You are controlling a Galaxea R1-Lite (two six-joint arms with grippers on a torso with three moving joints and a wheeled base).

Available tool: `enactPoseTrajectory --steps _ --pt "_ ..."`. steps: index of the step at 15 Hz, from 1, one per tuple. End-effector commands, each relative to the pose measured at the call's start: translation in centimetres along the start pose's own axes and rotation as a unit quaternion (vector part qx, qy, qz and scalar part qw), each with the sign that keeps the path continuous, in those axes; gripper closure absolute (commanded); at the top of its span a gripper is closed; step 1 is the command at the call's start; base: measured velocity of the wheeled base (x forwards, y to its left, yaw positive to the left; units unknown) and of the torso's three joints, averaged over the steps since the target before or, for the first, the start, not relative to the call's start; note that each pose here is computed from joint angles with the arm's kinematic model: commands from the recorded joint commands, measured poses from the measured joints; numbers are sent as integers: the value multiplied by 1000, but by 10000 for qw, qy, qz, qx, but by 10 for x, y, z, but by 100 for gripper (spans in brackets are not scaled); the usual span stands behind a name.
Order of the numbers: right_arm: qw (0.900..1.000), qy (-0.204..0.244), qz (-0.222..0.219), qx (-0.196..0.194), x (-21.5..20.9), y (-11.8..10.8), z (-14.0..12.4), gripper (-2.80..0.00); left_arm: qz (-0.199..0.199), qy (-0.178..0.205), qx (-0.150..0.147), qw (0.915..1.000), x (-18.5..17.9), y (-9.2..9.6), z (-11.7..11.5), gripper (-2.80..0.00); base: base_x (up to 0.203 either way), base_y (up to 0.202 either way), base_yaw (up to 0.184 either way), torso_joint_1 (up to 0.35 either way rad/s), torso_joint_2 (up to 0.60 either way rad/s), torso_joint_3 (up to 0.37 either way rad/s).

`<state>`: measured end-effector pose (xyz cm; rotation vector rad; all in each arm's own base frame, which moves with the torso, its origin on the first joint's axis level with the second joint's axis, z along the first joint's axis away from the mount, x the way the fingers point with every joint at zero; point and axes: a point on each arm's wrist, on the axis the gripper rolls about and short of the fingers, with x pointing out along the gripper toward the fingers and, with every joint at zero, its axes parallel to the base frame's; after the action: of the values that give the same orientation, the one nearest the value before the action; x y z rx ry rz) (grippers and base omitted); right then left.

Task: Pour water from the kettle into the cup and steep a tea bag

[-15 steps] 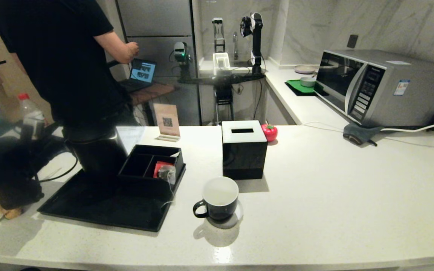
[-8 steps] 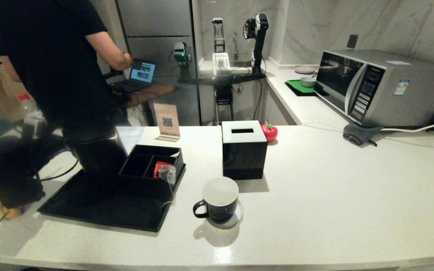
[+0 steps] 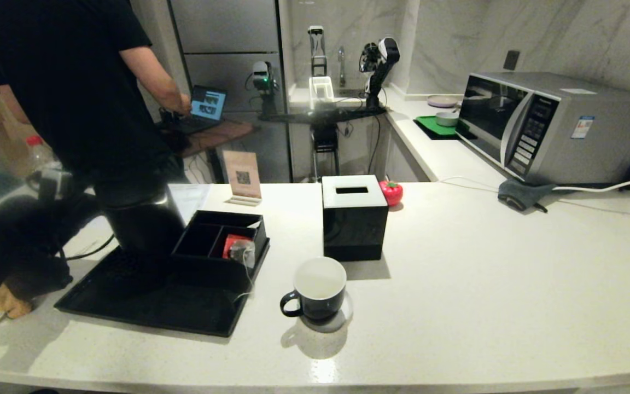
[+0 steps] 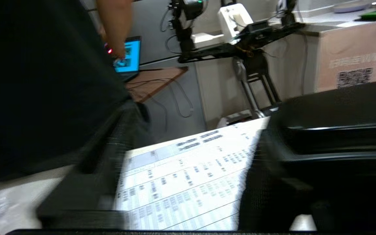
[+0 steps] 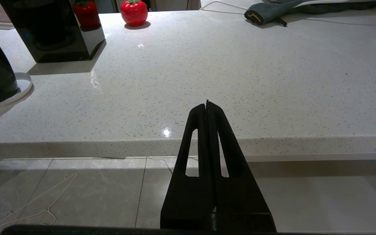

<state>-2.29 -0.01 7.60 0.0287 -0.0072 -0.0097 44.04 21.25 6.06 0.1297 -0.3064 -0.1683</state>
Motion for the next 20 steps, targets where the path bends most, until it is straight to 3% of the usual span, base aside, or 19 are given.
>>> enactPoseTrajectory --steps 1,10,20 --pt "10000 5 3 2 0 0 0 0 -15 -33 22 10000 0 0 0 0 0 0 0 0 0 0" --pt "10000 5 3 2 0 0 0 0 -4 -81 57 10000 0 -1 5 0 0 0 0 0 0 0" --pt "10000 5 3 2 0 0 0 0 28 -70 66 9999 -10 -5 35 0 0 0 0 0 0 0"
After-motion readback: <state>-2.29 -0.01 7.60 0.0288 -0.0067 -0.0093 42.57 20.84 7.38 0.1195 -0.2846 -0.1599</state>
